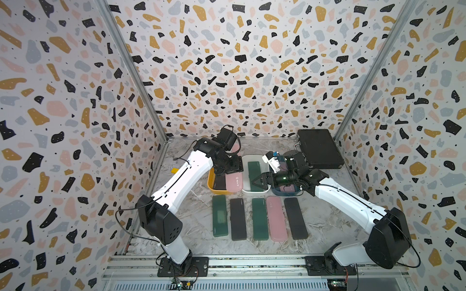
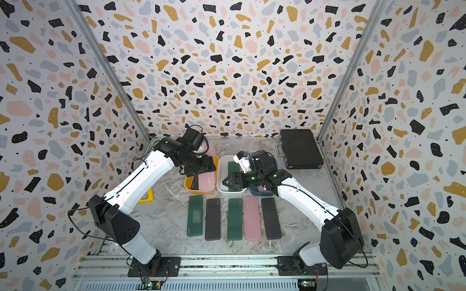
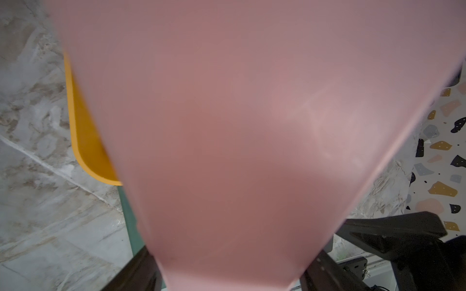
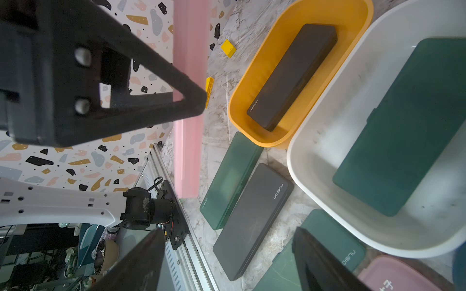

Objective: Place the pencil cases by color into the storage box
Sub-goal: Pick up the pencil case from the center of the board.

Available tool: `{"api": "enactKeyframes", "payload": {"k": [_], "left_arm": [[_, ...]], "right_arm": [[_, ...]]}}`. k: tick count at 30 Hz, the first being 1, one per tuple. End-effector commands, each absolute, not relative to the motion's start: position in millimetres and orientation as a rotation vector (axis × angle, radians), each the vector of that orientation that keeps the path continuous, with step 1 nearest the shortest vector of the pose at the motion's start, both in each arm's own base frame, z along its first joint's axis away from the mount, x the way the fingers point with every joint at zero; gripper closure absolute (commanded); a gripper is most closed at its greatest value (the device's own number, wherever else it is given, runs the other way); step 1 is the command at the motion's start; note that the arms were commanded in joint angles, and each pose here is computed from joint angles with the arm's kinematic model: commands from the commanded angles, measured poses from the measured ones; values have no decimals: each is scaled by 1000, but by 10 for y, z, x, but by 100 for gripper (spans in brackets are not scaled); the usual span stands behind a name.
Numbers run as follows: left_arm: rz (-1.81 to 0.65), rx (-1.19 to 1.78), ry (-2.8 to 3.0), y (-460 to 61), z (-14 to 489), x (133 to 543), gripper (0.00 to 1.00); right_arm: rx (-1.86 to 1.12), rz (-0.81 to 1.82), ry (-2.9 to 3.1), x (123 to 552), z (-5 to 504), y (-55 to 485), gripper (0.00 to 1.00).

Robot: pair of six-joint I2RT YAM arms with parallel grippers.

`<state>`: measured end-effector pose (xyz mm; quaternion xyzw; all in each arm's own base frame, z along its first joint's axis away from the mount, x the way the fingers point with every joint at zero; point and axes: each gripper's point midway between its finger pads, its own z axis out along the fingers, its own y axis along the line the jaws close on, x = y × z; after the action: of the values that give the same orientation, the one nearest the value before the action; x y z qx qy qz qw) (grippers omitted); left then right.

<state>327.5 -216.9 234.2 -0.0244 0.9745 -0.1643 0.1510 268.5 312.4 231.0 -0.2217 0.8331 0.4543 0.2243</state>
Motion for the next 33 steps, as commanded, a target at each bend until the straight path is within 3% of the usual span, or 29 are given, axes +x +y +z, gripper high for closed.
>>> {"api": "enactKeyframes", "payload": {"k": [1, 16, 33], "left_arm": [[-529, -70, 2743, -2303, 2486, 3348, 32], [-642, -79, 2718, -2518, 2501, 3355, 31], [-720, -109, 2698, -2598, 2477, 3342, 31]], "right_arm": [[-611, 1257, 2235, 2762, 2499, 3209, 17], [-599, 1343, 2203, 2833, 2490, 3560, 32], [-572, 1368, 2188, 2875, 2480, 3686, 71]]}}
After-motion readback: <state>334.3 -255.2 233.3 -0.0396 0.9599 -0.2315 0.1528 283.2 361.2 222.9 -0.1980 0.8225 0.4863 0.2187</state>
